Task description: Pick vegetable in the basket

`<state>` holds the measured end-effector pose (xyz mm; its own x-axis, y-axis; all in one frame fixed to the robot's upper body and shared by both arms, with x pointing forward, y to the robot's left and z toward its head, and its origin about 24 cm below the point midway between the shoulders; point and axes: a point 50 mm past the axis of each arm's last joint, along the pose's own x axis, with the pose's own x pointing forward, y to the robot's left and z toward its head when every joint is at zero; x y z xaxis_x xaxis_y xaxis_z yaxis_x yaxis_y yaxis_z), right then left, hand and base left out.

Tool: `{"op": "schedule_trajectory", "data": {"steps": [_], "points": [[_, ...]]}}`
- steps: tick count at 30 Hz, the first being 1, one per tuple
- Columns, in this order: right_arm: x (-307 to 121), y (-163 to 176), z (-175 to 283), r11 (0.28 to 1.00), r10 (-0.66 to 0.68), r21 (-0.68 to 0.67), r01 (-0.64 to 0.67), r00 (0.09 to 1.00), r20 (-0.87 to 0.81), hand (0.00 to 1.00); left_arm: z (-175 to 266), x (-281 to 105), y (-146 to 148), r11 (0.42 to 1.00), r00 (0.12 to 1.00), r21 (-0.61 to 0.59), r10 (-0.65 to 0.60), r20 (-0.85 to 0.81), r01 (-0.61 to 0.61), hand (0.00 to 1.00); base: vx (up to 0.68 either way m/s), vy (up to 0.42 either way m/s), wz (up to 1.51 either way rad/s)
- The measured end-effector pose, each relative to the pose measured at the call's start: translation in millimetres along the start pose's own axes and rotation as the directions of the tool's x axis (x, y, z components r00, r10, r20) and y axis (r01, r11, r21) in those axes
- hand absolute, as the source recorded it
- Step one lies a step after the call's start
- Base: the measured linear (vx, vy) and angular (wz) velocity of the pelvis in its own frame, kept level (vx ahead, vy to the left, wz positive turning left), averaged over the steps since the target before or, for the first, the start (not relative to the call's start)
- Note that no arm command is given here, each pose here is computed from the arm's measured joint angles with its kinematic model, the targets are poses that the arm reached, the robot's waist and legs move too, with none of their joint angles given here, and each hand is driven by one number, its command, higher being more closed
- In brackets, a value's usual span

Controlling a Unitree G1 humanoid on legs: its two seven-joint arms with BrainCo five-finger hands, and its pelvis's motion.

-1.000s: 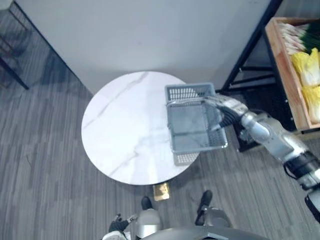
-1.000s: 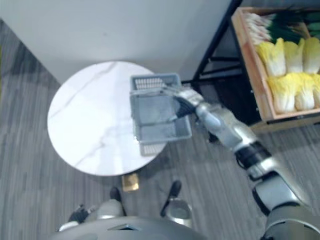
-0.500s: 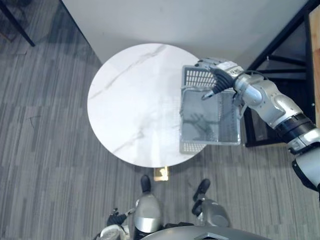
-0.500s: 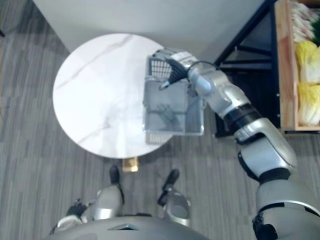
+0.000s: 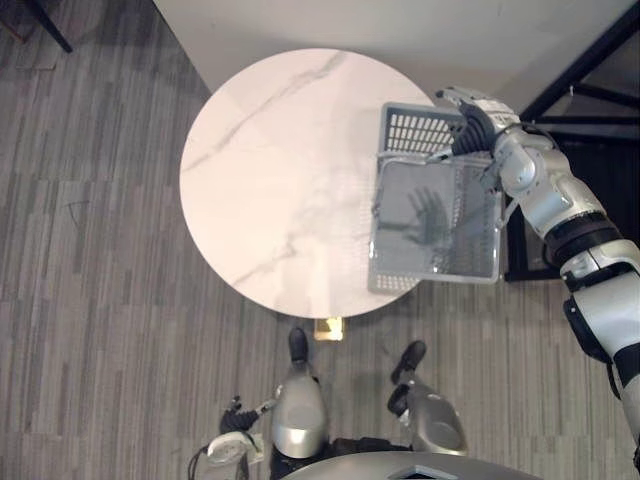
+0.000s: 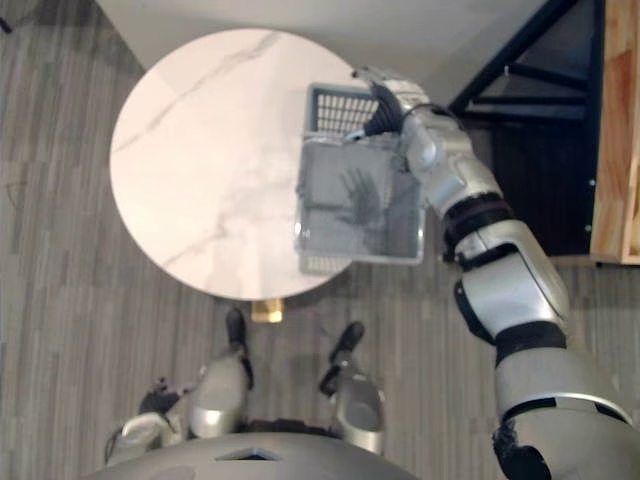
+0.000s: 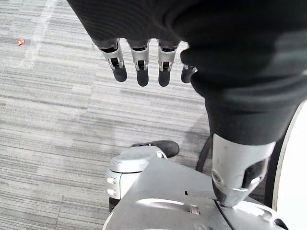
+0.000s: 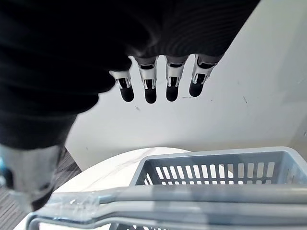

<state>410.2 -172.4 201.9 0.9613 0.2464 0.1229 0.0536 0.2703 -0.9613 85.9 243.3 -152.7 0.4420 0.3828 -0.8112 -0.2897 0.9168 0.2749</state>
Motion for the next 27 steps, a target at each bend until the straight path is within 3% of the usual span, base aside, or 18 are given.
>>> {"op": "schedule_trajectory", "data": {"steps": [12,27], "points": [[-0.8,0.9,-4.3,1.0,0.002,0.012,-0.002,1.0,-0.018,0.0,6.4,1.6,-1.8,1.0,1.0,0.03,-0.009,0.022,0.008,0.0,0.0,0.0,0.0],[-15.4,32.4,-9.1,0.997,0.062,0.035,-0.062,0.998,0.0,0.0,6.4,1.2,-4.0,1.0,1.0,0.029,-0.011,0.023,0.01,0.0,0.0,0.0,0.0]]}}
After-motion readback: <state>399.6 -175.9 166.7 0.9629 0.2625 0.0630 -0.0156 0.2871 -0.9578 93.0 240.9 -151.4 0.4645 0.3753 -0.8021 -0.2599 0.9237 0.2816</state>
